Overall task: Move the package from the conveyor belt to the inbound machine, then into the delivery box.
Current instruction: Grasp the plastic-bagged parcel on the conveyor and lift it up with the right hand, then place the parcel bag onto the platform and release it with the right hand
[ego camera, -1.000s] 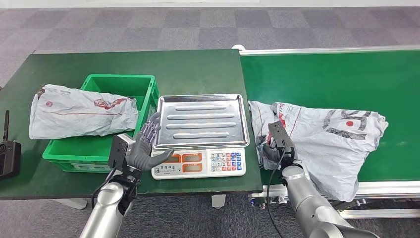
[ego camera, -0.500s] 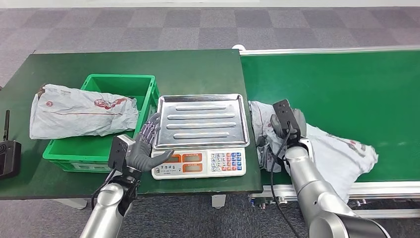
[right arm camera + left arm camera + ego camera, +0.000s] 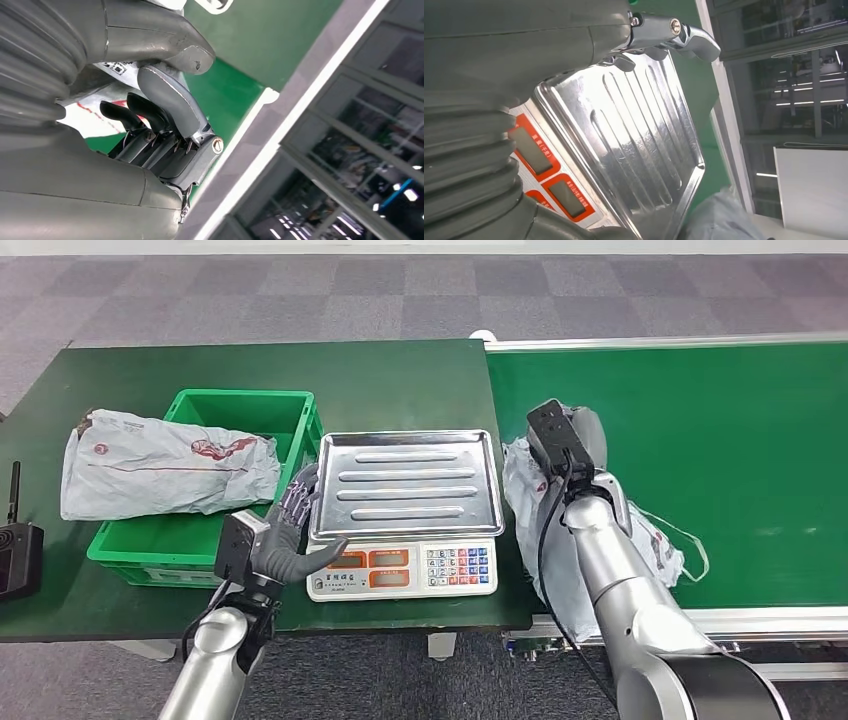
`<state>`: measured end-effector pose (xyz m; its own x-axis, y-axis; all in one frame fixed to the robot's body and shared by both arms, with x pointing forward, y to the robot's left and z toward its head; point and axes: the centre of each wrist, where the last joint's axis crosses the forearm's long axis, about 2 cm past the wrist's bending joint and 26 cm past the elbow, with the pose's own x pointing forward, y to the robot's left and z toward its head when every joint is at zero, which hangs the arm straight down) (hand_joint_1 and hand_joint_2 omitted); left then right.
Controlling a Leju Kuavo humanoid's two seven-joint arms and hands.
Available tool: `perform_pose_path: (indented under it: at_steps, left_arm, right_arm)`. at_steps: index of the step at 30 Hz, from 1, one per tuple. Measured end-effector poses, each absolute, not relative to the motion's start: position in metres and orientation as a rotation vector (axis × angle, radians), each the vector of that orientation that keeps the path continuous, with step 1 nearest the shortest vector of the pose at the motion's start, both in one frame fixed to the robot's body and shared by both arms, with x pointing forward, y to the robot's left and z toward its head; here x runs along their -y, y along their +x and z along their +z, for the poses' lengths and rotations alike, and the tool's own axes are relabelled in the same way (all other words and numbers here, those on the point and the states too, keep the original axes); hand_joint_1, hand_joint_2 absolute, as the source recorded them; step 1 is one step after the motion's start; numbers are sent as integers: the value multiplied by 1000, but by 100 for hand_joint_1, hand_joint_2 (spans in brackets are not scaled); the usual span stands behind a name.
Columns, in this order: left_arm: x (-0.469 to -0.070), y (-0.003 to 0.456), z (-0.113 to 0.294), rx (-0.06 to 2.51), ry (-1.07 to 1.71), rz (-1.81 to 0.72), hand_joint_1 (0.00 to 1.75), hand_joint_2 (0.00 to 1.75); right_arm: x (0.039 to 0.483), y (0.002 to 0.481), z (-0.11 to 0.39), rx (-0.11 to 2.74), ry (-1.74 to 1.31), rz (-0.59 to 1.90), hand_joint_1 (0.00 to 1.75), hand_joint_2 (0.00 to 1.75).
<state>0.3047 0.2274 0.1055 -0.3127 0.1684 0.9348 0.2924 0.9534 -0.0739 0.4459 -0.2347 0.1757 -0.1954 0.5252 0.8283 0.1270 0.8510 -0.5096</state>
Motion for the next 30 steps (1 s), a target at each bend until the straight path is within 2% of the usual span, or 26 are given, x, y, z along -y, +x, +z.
perform_pose_path:
  at_steps: [14,25,26,30]
  left_arm:
    - [-231,307,106,1924,-276,-118,0,175]
    - [-237,320,118,1965,-237,-114,0,175]
    - [-237,323,120,1969,-237,-117,0,175]
    - [-236,330,125,1980,-236,-126,0,175]
  right_arm:
    - [169,463,243,1864,-445,566,175,175]
    - [85,438,258,1924,-264,786,175,175]
    - [80,436,258,1927,-249,798,171,175]
    - [67,428,257,1932,-199,842,0,175]
